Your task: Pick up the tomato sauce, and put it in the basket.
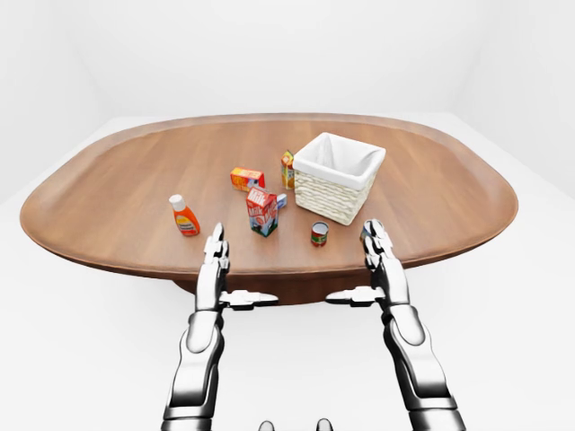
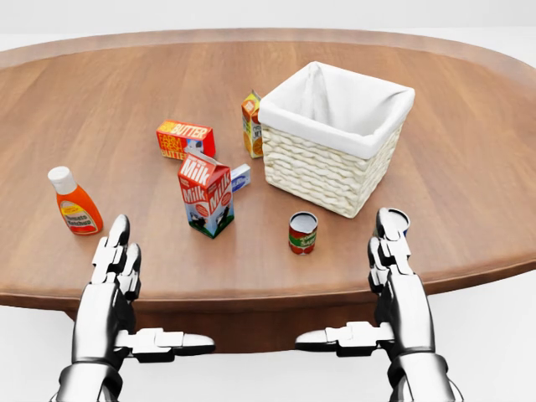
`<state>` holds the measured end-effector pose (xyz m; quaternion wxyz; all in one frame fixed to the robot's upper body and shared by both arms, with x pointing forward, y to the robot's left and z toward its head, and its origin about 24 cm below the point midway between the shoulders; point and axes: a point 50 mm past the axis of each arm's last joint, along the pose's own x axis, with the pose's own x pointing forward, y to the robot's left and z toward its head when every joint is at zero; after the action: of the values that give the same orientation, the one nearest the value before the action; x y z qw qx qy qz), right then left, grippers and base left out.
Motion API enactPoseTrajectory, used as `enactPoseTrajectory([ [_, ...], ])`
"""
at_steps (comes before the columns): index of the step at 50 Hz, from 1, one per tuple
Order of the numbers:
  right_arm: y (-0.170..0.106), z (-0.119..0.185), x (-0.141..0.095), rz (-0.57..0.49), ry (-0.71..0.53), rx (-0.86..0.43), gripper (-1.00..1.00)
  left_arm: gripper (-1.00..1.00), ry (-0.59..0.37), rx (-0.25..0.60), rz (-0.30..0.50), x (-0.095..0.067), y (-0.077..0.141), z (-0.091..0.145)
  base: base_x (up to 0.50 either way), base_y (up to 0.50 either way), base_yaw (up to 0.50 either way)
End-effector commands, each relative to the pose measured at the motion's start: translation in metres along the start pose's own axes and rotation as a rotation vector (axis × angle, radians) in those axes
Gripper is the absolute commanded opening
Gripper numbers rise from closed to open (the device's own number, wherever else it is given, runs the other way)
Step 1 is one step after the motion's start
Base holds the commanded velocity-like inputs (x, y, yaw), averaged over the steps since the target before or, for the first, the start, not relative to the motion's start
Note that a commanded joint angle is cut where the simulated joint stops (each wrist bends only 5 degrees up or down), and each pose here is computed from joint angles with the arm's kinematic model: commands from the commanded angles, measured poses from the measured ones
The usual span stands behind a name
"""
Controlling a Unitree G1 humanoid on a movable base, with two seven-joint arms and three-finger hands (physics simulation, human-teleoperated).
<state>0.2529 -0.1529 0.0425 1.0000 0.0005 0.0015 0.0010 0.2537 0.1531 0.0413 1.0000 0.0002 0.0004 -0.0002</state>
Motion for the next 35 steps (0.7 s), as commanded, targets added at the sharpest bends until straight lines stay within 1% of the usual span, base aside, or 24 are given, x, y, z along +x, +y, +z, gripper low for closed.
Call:
enactPoseTrajectory([
  [1,-0.006,0.002,-0.002,0.008,0.01,0.004,1.0,1.0,0.004,0.002,-0.001,0.0,0.007,0.0,0.0,0.0,0.0],
  [7,-0.006,0.002,-0.002,0.009,0.017,0.006,1.0,1.0,-0.001,0.005,-0.003,-0.002,0.006,0.004,0.0,0.0,0.0],
  [9,-0.007,0.004,-0.002,0.003,-0.005,0.003,1.0,1.0,-0.002,0.005,-0.003,-0.003,0.006,0.005,0.0,0.0,0.0],
  [19,-0.008,0.015,-0.004,0.01,-0.021,0.018,1.0,1.0,-0.018,0.008,-0.007,-0.005,0.004,0.014,0.0,0.0,0.0],
  [28,-0.011,0.035,-0.003,0.01,-0.107,0.027,1.0,1.0,-0.087,0.014,-0.012,-0.01,0.003,0.032,0.0,0.0,0.0],
  [35,-0.014,0.049,-0.005,0.008,-0.169,0.036,1.0,1.0,-0.107,0.019,-0.014,-0.012,0.002,0.037,0.0,0.0,0.0],
])
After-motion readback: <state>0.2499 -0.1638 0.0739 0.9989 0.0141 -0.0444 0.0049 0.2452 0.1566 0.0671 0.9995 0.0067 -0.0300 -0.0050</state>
